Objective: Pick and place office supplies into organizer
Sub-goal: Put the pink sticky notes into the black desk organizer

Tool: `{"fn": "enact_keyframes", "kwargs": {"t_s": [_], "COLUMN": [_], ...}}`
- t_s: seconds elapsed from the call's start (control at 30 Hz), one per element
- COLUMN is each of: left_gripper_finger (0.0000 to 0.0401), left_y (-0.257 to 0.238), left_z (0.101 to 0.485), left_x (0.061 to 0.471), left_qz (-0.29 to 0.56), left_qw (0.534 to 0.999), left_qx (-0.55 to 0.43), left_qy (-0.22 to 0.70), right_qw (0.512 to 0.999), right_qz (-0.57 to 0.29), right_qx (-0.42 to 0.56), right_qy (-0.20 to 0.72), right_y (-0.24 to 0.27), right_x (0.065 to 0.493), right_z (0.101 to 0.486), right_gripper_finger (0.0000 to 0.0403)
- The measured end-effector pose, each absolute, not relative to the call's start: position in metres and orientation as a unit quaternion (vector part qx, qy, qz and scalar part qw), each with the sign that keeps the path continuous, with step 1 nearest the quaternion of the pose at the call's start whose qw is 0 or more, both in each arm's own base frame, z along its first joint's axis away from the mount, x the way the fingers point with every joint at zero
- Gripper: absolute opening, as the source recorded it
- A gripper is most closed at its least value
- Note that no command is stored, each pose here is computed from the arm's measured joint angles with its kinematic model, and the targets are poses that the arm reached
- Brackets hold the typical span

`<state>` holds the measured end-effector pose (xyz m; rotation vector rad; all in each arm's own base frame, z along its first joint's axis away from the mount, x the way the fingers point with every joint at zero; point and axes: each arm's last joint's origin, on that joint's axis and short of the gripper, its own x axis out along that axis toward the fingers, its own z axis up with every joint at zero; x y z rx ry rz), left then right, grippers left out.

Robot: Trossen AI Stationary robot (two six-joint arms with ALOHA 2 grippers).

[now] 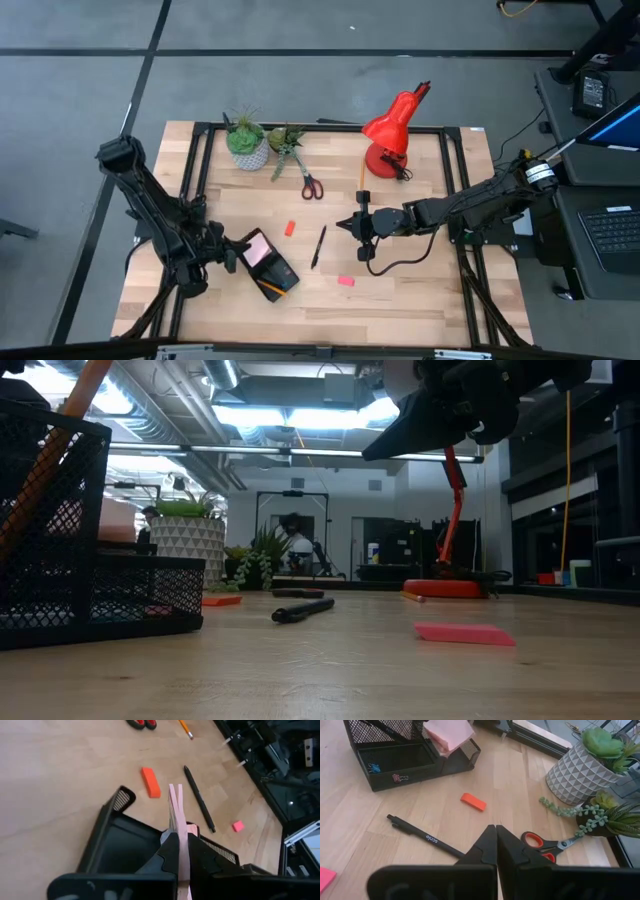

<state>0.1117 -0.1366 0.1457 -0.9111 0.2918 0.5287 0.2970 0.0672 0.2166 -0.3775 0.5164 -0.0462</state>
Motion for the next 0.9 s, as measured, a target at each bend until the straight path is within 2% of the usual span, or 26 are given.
{"fn": "enact_keyframes", "kwargs": {"t_s": [0.77, 0.9], "left_gripper_finger": [0.0008, 0.0024], "left_y": [-0.1415, -0.1415], "left_z": [0.1372, 0.1371], "left_x": [0.1132, 0.1132], "left_qz": [0.258, 0.259], "left_qw": [0.836, 0.833], "left_qx": [-0.451, -0.456], "left_qy": [0.175, 0.176], "right_qw": [0.949, 0.949], "right_qz": [-0.023, -0.023], "right_qx": [-0.185, -0.185], "right_qy": [0.253, 0.253], "right_y": [0.0672, 0.0672], "right_x": [0.2971, 0.2971], "right_z": [0.2168, 0.2168], "right_gripper_finger": [0.0, 0.0]}}
